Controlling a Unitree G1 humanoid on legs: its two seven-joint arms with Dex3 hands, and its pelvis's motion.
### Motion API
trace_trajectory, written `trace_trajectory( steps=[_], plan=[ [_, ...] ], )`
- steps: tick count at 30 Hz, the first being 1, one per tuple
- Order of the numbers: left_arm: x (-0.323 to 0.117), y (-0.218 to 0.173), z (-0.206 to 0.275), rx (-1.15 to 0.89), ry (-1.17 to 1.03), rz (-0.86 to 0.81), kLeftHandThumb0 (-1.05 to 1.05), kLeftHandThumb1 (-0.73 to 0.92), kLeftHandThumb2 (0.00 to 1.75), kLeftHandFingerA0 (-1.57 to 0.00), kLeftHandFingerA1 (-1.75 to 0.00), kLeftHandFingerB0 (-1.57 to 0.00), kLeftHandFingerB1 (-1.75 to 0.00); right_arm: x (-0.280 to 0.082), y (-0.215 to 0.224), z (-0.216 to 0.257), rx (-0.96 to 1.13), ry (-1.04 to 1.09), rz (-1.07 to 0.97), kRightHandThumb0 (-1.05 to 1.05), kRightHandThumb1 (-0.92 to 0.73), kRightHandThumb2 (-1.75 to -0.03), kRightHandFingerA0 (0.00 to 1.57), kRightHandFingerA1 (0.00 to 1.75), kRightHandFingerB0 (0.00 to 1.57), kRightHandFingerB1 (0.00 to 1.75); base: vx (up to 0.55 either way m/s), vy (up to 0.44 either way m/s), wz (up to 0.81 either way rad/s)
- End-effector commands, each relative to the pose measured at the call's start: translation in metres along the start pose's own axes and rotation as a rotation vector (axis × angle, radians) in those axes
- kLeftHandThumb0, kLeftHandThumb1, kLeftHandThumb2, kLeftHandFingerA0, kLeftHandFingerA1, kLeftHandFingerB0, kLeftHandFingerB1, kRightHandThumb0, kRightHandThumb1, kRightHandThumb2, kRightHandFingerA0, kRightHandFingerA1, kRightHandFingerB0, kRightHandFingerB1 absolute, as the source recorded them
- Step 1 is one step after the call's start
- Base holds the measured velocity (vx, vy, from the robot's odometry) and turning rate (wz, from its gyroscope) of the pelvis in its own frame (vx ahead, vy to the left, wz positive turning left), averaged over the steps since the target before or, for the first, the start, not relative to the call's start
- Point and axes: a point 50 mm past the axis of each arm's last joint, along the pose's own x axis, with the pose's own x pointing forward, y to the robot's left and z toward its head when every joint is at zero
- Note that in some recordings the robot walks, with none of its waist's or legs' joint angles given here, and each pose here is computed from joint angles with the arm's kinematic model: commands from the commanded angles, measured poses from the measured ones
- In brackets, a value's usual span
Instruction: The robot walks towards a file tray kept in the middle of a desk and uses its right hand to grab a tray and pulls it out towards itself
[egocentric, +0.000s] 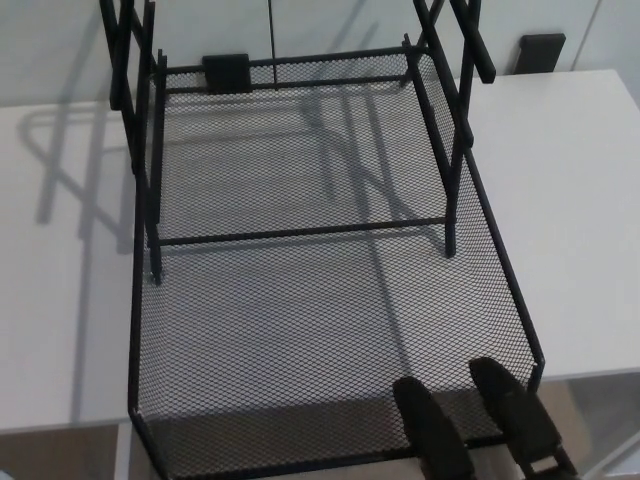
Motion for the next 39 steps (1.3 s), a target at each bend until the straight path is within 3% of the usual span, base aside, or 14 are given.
trace_trajectory(
  steps=[1,10,12,13,19,21,23,25,26,27,29,33,34,39],
  plan=[
    [-0.005,0.005,-0.004,0.028,-0.01,-0.001,-0.54,0.54,0.58,-0.66,-0.4,-0.57,-0.38,-0.014,-0.057,0.04,0.278,-0.158,-0.128,-0.85,-0.52,-0.56,0.02,0.6,0.06,0.45,0.0,0.0,0.0],
    [-0.006,0.003,-0.006,0.029,0.007,-0.003,-0.54,0.54,0.57,-0.65,-0.4,-0.56,-0.37,-0.025,-0.107,0.036,0.377,-0.247,-0.335,-1.05,-0.48,-0.8,0.03,0.63,0.02,0.52,0.0,0.0,0.0],
    [-0.005,0.005,-0.003,0.084,0.02,0.004,-0.55,0.56,0.58,-0.64,-0.39,-0.54,-0.37,-0.025,-0.111,0.037,0.446,-0.284,-0.408,-0.42,-0.04,-0.81,0.05,0.58,0.0,0.54,0.0,0.0,0.0],
    [-0.005,0.003,-0.004,0.093,0.026,0.009,-0.55,0.55,0.58,-0.65,-0.4,-0.55,-0.37,-0.026,-0.112,0.036,0.459,-0.304,-0.444,-1.05,-0.58,-0.58,0.04,0.71,0.06,0.59,0.0,0.0,0.0],
    [-0.004,0.004,-0.004,0.065,0.025,0.019,-0.59,0.46,0.76,-0.59,-0.5,-0.5,-0.47,-0.019,-0.123,0.02,0.46,-0.313,-0.761,-1.02,-0.61,-1.09,0.21,0.76,0.18,0.7,0.0,0.0,0.0],
    [-0.005,0.003,-0.004,0.077,0.034,0.022,-0.6,0.46,0.77,-0.59,-0.5,-0.51,-0.47,-0.013,-0.127,0.008,0.462,-0.35,-0.855,-0.34,-0.71,-0.92,0.07,0.92,0.12,0.79,0.0,0.0,0.0],
    [-0.005,0.002,-0.005,0.061,0.034,0.019,-0.54,0.54,0.58,-0.65,-0.4,-0.54,-0.37,-0.006,-0.13,-0.004,0.417,-0.364,-0.876,-0.51,-0.52,-1.08,0.31,0.76,0.3,0.73,0.0,0.0,0.0],
    [-0.005,0.002,-0.005,0.042,0.012,0.004,-0.53,0.54,0.57,-0.64,-0.4,-0.54,-0.37,-0.01,-0.147,-0.044,0.682,-0.398,-0.861,-0.91,-0.88,-0.66,0.23,1.06,0.14,0.98,0.0,0.0,0.0],
    [-0.005,0.003,-0.006,0.033,0.014,0.002,-0.53,0.54,0.57,-0.64,-0.4,-0.54,-0.37,-0.03,-0.147,-0.055,0.901,-0.365,-0.708,-0.41,-0.39,-1.07,0.1,0.63,0.06,0.59,0.0,0.0,0.0],
    [-0.005,0.003,-0.008,0.015,0.016,0.004,-0.53,0.53,0.57,-0.65,-0.4,-0.54,-0.37,-0.03,-0.161,-0.08,0.663,-0.292,-0.706,-1.03,-0.57,-0.56,0.0,0.82,0.02,0.74,0.0,0.0,0.0],
    [-0.006,0.003,-0.01,0.013,0.026,0.01,-0.53,0.54,0.57,-0.64,-0.4,-0.54,-0.37,-0.048,-0.176,-0.096,0.597,-0.195,-0.687,-0.87,-0.5,-0.95,0.0,0.48,0.02,0.42,0.0,0.0,0.0],
    [-0.006,0.004,-0.01,0.017,0.035,0.019,-0.52,0.53,0.57,-0.64,-0.4,-0.55,-0.37,-0.079,-0.2,-0.133,0.545,-0.026,-0.772,-0.96,-0.61,-0.59,0.0,0.64,0.03,0.52,0.0,0.0,0.0],
    [-0.006,0.005,-0.01,0.003,0.034,0.021,-0.51,0.53,0.57,-0.64,-0.4,-0.55,-0.37,-0.084,-0.204,-0.143,0.56,-0.015,-0.807,-0.43,-0.16,-0.88,0.05,0.57,0.0,0.53,0.0,0.0,0.0],
    [-0.007,0.006,-0.014,-0.005,0.044,0.036,-0.51,0.53,0.57,-0.63,-0.4,-0.54,-0.37,-0.108,-0.235,-0.197,0.442,0.02,-0.941,-0.44,-0.31,-0.98,0.04,0.57,0.0,0.54,0.0,0.0,0.0]
  ],
)
